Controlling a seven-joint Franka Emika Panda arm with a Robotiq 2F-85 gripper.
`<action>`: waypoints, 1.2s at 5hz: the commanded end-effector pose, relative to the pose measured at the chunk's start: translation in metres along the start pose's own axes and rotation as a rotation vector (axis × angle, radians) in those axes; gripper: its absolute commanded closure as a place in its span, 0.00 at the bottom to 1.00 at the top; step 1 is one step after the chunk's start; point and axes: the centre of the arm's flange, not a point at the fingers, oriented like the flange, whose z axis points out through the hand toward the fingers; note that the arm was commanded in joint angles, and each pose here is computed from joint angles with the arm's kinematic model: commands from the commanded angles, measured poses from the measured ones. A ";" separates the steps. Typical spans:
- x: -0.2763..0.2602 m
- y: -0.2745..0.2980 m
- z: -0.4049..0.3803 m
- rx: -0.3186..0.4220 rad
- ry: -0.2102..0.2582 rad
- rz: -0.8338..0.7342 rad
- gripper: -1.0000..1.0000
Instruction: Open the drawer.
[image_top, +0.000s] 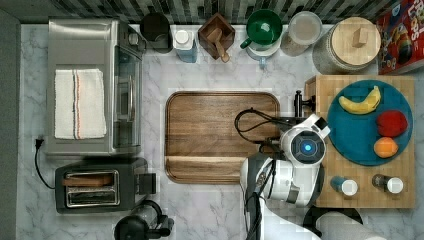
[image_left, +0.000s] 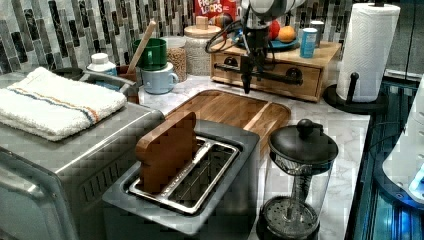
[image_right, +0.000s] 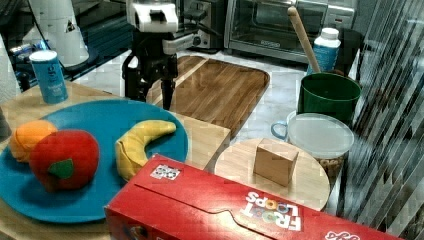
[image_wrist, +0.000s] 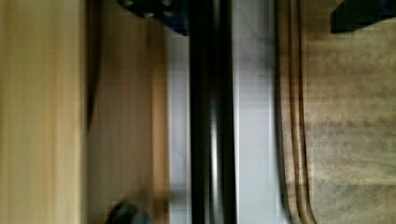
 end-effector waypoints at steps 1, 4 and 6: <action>0.029 -0.036 -0.027 0.033 0.033 0.043 0.00; 0.047 -0.122 -0.006 0.064 0.106 0.111 0.00; 0.042 -0.200 -0.015 0.048 0.123 0.175 0.00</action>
